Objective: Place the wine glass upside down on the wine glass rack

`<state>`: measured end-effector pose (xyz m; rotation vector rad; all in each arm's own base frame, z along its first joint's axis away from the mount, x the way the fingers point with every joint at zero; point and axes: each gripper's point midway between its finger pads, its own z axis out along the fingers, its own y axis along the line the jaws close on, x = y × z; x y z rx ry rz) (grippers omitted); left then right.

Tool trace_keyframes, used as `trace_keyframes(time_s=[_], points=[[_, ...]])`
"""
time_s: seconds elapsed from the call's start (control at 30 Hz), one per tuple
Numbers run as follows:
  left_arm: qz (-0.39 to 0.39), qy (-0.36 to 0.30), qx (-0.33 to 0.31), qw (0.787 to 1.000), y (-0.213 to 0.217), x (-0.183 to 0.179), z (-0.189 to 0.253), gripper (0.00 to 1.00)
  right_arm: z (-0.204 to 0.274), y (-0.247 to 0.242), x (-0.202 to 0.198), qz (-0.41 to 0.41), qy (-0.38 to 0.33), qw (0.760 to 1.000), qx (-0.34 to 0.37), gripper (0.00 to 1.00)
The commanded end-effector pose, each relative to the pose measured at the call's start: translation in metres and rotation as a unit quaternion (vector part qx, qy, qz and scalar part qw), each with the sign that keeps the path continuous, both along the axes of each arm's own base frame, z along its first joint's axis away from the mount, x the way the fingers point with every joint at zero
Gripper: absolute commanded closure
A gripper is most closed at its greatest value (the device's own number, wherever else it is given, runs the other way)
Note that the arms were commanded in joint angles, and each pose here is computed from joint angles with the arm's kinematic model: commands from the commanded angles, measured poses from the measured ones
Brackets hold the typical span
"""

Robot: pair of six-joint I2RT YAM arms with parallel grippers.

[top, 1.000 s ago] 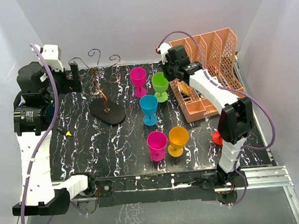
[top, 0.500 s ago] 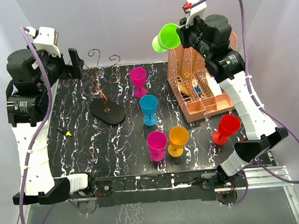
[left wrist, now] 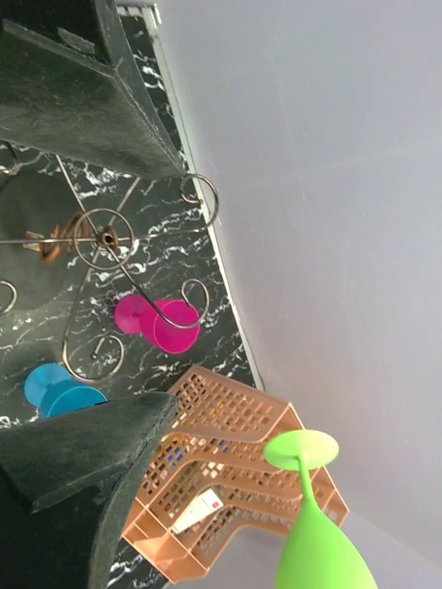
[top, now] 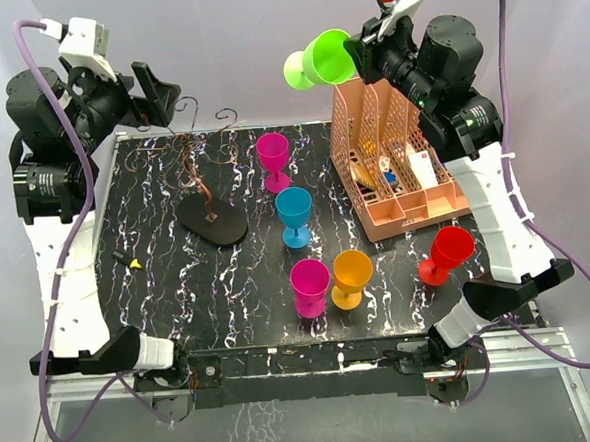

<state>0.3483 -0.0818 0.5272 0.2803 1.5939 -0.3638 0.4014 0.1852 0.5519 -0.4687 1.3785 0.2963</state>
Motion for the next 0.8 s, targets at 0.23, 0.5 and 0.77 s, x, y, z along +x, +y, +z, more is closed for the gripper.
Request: trace_keyframes(time_s=[0.23, 0.5, 0.77], points=[[-0.091, -0.037, -0.098, 0.990, -0.036, 0.002, 0.041, 0.04, 0.047, 0.029, -0.030, 0.108, -0.035, 0.992, 0.047, 0.92], [-0.134, 0.005, -0.139, 0.981, -0.065, 0.009, 0.037, 0.06, 0.052, 0.033, -0.036, 0.124, -0.031, 0.990, 0.067, 0.92], [-0.201, 0.069, -0.156, 0.965, -0.121, 0.025, 0.005, 0.08, 0.061, 0.025, -0.054, 0.128, -0.040, 0.988, 0.073, 0.92]])
